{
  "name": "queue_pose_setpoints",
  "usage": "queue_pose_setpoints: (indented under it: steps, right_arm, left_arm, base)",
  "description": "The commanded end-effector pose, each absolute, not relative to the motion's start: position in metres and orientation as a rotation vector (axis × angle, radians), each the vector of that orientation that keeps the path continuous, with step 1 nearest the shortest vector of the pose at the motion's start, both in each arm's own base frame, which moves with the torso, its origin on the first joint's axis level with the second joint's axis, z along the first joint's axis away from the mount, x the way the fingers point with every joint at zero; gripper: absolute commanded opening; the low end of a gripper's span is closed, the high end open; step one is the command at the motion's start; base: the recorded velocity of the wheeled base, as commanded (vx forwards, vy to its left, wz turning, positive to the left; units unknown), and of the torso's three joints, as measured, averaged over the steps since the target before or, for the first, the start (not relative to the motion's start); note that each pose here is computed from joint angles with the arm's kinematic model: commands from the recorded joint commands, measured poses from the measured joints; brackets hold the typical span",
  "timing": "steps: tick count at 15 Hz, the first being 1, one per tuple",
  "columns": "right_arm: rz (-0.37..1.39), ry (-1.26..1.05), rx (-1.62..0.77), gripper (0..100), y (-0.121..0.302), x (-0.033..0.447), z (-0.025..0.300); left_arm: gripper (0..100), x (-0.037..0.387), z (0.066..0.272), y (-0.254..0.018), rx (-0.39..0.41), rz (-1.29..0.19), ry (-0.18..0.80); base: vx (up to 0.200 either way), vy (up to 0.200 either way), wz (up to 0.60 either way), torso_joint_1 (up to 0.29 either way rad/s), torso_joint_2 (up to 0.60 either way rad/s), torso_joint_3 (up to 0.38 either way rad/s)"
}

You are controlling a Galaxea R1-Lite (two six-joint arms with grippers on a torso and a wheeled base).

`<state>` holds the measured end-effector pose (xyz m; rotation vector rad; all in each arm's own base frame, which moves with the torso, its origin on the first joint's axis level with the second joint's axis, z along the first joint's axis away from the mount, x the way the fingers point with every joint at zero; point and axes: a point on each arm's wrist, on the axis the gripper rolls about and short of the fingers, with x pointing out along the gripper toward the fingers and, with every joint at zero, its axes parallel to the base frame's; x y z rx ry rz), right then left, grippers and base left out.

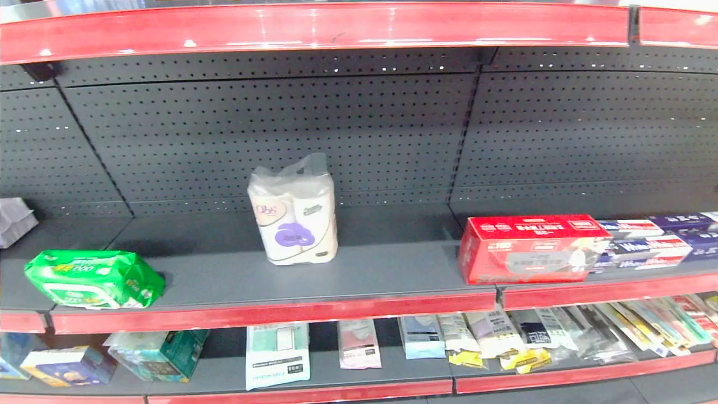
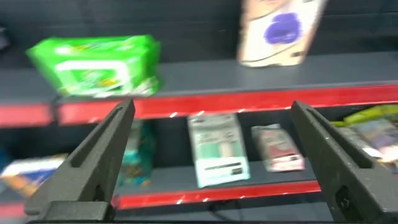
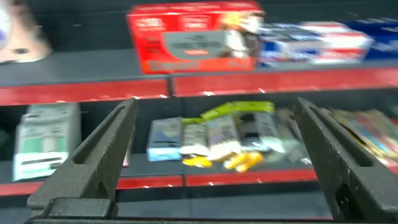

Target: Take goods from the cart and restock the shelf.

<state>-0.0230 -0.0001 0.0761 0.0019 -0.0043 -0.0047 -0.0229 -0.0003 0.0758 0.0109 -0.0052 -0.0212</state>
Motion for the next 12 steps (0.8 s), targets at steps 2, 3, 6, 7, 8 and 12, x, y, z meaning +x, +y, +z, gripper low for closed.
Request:
queue_pose_setpoints:
  steps: [2,3,6,7,8,12]
  right_arm:
    - [-0.005,-0.003,0.002,100,-0.0001,-0.0229,0.0761]
    - [-0.005,-0.003,0.002,100,-0.0001,-0.0229,0.0761]
    - [-0.003,-0.003,0.002,100,-0.0001,-0.0229,0.0761]
    - [-0.003,-0.003,0.002,100,-0.0001,-0.0229,0.0761]
    - [-0.003,-0.003,0.002,100,-0.0001,-0.0229,0.0761]
    - [-0.005,-0.003,0.002,100,-0.0001,-0.0229,0.0761]
  left_arm:
    - [100,-0.0228,0.0760,-0.0003,0.011,-0.020,-0.005]
    - [100,-0.0228,0.0760,-0.0003,0.011,-0.021,-0.005]
    - [100,-0.0228,0.0760,-0.0003,0.011,-0.020,-0.005]
    - [100,-0.0228,0.0760,-0.0003,0.011,-0.021,-0.005]
    - [100,-0.0228,0.0760,-0.0003,0.011,-0.020,-0.005]
    - [100,-0.0228,0.0760,-0.0003,0.011,-0.021,-0.005]
  base:
    - [0.000,0.000,-0.60,0.002,-0.01,0.005]
    - [0.000,0.000,-0.60,0.007,0.00,0.007]
    - [0.000,0.000,-0.60,0.001,0.00,0.001]
    - [0.000,0.000,-0.60,0.007,0.00,-0.002]
    - [0.000,0.000,-0.60,0.002,0.01,0.002]
    - [0.000,0.000,-0.60,0.002,0.00,0.000]
